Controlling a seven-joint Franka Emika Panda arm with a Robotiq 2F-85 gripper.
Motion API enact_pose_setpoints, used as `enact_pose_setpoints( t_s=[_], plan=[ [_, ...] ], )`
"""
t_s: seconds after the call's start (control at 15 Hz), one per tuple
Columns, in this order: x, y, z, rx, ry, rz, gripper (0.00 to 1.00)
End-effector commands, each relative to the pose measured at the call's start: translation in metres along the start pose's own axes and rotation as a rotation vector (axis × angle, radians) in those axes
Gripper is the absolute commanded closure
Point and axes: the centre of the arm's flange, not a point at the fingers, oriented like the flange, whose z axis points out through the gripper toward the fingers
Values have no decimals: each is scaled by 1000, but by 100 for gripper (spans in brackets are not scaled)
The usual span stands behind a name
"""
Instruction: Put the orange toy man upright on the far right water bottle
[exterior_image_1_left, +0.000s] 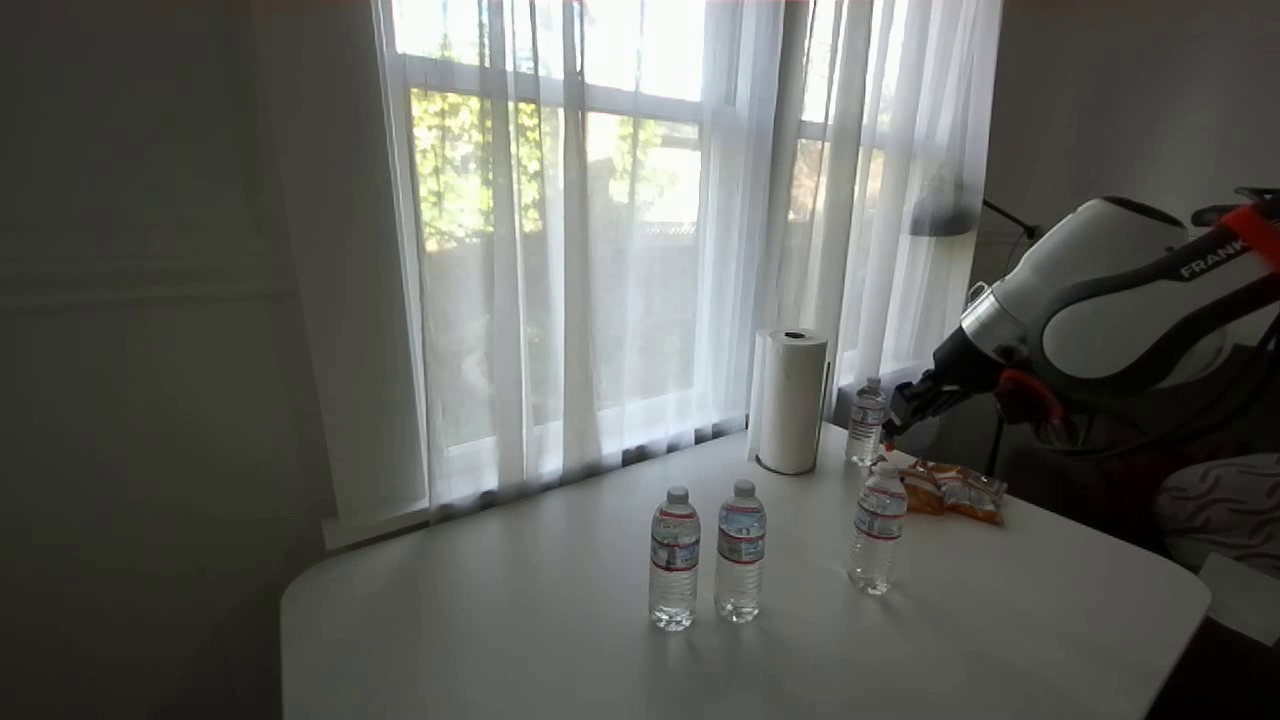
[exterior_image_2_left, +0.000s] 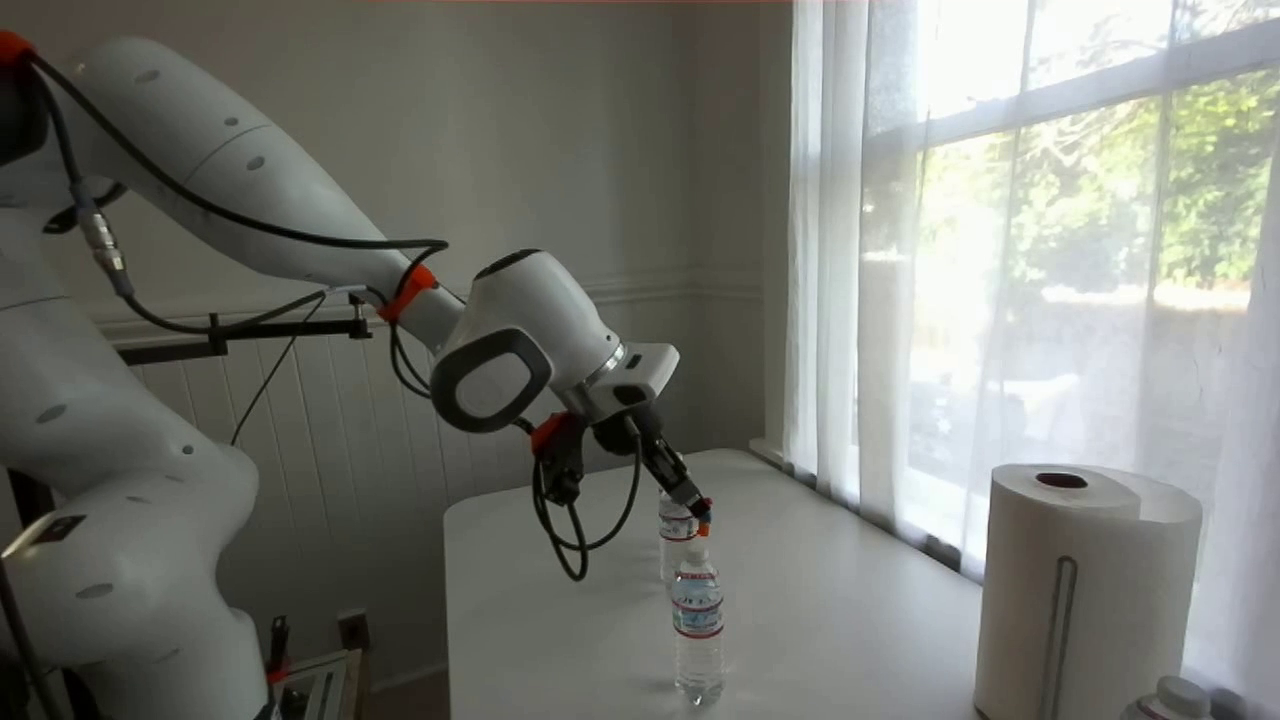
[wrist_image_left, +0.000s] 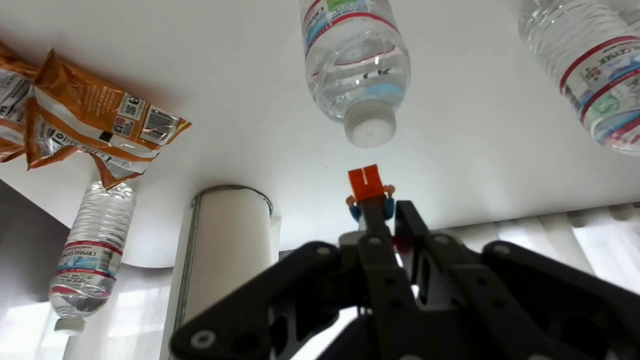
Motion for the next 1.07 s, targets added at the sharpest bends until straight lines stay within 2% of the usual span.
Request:
enact_pose_setpoints(
  t_s=[0.0, 1.0],
  plan=[
    [-17, -7, -6, -31, 55, 46, 97],
    [-30, -11, 4, -43, 29, 202, 97]
  ],
)
